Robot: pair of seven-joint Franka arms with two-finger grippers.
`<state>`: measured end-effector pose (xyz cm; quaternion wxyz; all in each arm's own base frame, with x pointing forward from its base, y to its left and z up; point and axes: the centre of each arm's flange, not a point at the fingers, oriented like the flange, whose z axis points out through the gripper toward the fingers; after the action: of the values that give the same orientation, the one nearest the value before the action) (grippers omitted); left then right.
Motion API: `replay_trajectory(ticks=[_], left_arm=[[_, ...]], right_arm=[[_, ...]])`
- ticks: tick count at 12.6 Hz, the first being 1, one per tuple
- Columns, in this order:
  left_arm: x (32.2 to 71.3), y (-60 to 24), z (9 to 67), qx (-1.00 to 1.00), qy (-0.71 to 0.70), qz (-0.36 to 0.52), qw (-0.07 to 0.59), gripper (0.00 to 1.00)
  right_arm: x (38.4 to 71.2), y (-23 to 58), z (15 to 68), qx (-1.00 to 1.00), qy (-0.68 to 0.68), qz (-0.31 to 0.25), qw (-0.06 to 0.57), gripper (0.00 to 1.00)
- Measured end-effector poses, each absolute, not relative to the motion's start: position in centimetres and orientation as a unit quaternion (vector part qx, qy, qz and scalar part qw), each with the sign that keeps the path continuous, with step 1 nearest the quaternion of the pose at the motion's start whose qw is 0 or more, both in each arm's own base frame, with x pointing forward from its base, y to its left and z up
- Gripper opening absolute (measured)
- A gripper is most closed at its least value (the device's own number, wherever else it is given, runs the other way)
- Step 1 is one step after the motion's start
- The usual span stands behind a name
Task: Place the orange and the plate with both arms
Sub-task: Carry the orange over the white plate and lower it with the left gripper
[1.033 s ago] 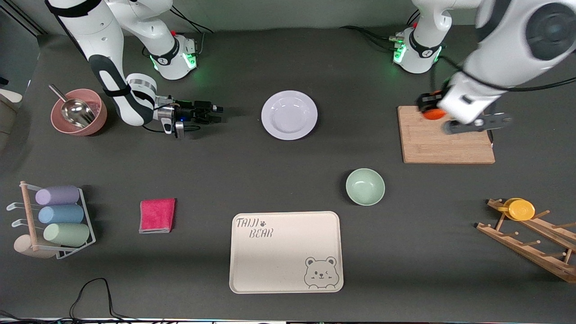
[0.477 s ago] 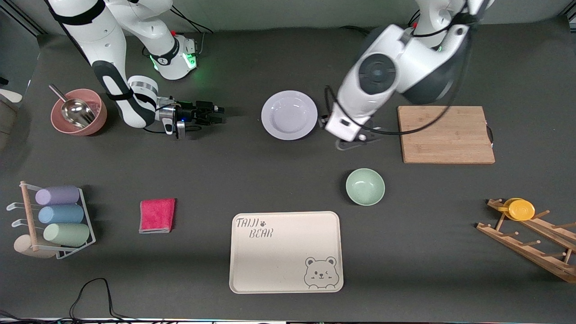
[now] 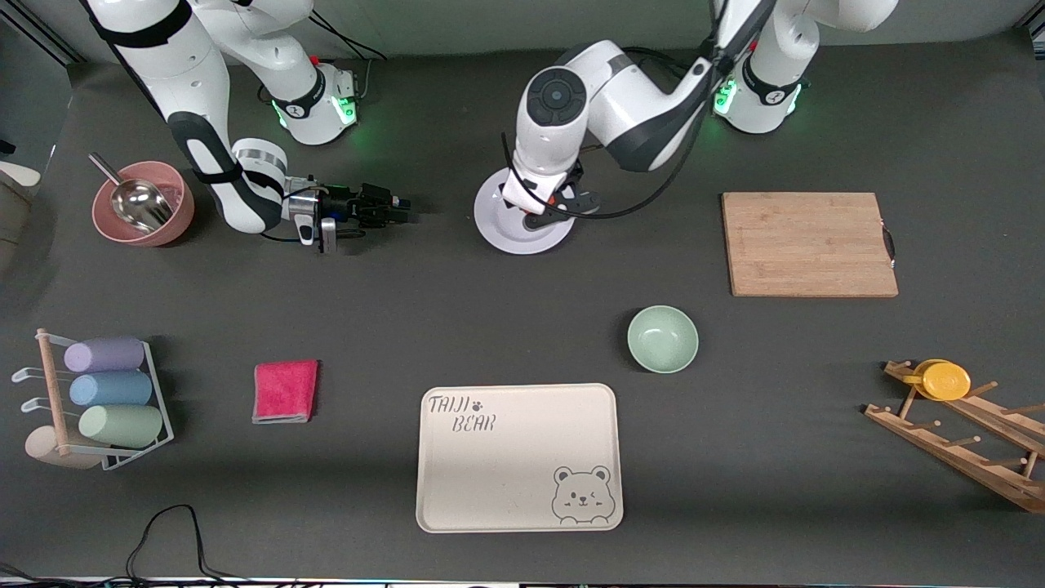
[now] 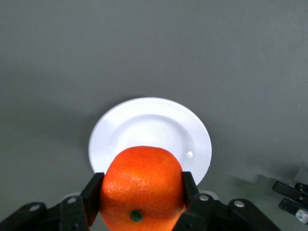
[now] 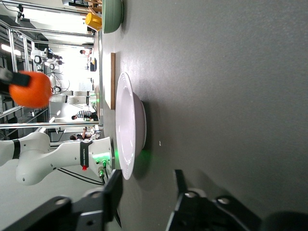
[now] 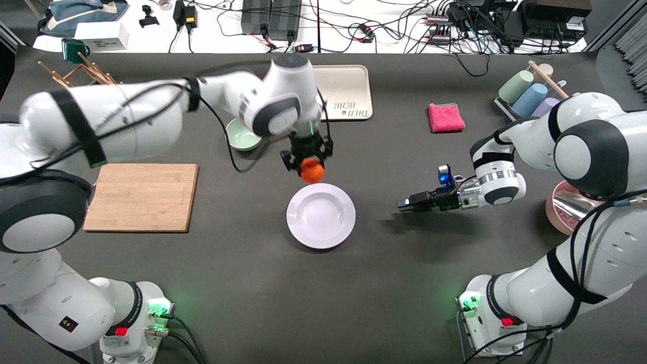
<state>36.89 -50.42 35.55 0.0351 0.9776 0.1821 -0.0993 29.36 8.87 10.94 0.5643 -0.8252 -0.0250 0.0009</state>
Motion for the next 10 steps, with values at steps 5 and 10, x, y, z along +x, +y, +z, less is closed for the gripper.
replay_trajectory(ticks=[5,10], left_arm=[[34.2,-52.3,27.4,0.98,0.185,-0.068,0.025,0.7],[33.1,-52.7,23.0,0.98,0.191,-0.054,0.02,0.7]], right_arm=[[29.1,8.8,10.5,-0.826,-0.036,-0.004,0.563,0.46],[29.0,8.9,9.9,-0.821,-0.039,-0.002,0.569,0.39]])
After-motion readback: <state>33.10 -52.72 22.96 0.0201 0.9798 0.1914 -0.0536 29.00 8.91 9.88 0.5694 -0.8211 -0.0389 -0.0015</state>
